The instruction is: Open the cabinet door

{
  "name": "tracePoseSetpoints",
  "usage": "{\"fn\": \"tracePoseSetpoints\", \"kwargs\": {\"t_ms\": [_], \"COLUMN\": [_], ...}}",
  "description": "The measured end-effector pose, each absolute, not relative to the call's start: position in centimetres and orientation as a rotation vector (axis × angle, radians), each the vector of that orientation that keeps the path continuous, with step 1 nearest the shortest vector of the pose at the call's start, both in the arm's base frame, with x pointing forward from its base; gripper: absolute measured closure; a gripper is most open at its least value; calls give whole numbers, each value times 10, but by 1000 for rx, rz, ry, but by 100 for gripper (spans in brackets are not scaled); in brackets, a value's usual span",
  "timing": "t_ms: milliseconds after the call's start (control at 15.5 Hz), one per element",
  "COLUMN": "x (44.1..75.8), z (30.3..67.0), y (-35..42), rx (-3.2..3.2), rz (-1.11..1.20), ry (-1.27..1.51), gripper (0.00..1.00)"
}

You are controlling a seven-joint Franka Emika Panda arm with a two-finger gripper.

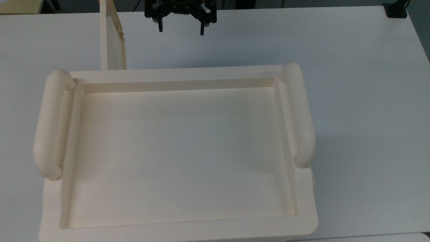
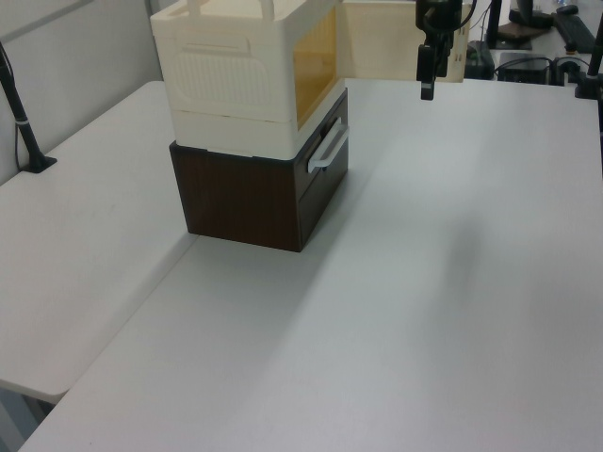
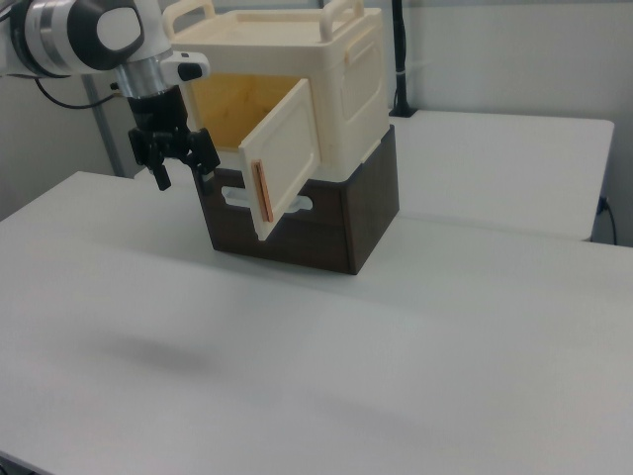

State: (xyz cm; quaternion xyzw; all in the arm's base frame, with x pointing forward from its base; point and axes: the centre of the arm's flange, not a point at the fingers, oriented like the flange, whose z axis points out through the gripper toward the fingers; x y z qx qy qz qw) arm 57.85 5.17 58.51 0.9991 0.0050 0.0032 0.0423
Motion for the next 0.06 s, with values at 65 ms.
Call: {"fn": "tracePoseSetpoints", "kwargs": {"t_ms": [65], "x": [578], "z": [584], "y": [51], "rx": [3057], "rz": [8], "ry": [15], "gripper": [0]}}
